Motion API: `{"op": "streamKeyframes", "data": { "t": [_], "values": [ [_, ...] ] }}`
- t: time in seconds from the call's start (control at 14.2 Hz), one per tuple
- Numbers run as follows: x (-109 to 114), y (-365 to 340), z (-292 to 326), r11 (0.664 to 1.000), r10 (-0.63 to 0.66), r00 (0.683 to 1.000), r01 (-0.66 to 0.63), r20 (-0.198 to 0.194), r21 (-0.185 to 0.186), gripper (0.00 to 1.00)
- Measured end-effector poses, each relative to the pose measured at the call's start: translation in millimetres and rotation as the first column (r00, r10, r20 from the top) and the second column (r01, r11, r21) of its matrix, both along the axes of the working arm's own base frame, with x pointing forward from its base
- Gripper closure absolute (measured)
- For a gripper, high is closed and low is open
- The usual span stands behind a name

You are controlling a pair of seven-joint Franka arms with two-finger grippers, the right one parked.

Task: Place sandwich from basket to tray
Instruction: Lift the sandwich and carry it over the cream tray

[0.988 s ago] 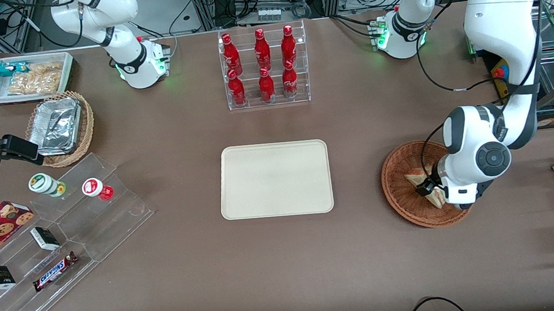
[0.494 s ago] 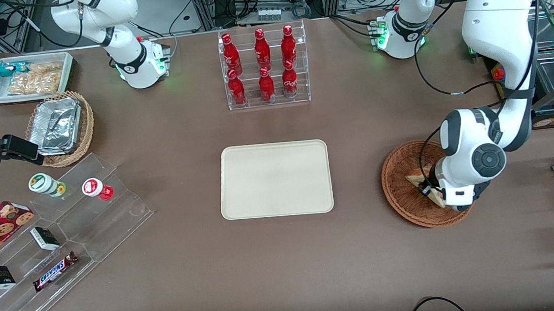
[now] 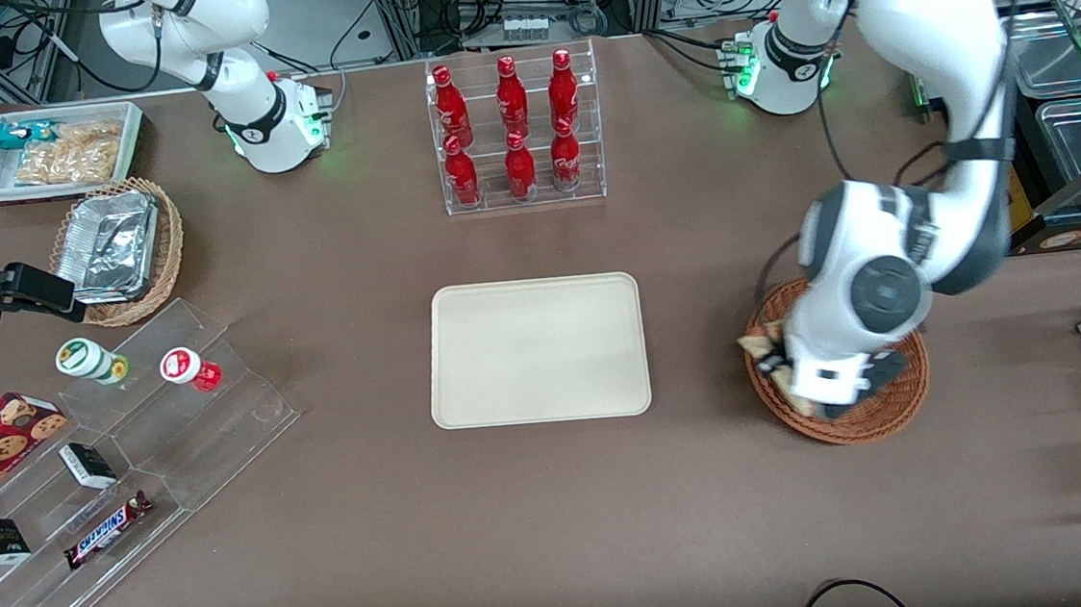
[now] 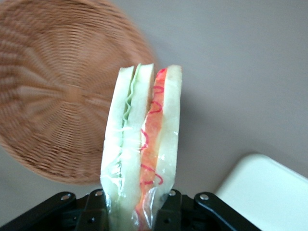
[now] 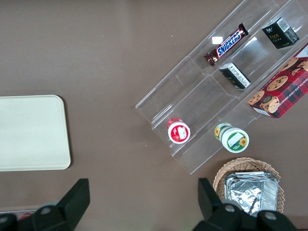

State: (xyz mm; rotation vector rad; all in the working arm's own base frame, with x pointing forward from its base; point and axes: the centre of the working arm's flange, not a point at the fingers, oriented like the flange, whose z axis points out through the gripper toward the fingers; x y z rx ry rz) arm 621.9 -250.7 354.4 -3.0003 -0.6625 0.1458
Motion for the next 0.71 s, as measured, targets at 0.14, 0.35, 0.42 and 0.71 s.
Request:
{"op": "streamKeyframes", "data": {
  "t": [0.14, 0.35, 0.42, 0.71],
  "values": [
    [-22, -78, -2, 0.995, -0.099, 0.995, 0.099, 0.013, -0.012, 0.68],
    [-61, -180, -38, 0.98, -0.199, 0.98, 0.199, -0.002, -0.016, 0.68],
    [-71, -206, -56, 0.973, -0.228, 0.974, 0.228, -0.006, -0.018, 0.68],
    [-92, -269, -110, 0.955, -0.278, 0.96, 0.277, 0.002, -0.105, 0.67]
  ]
}}
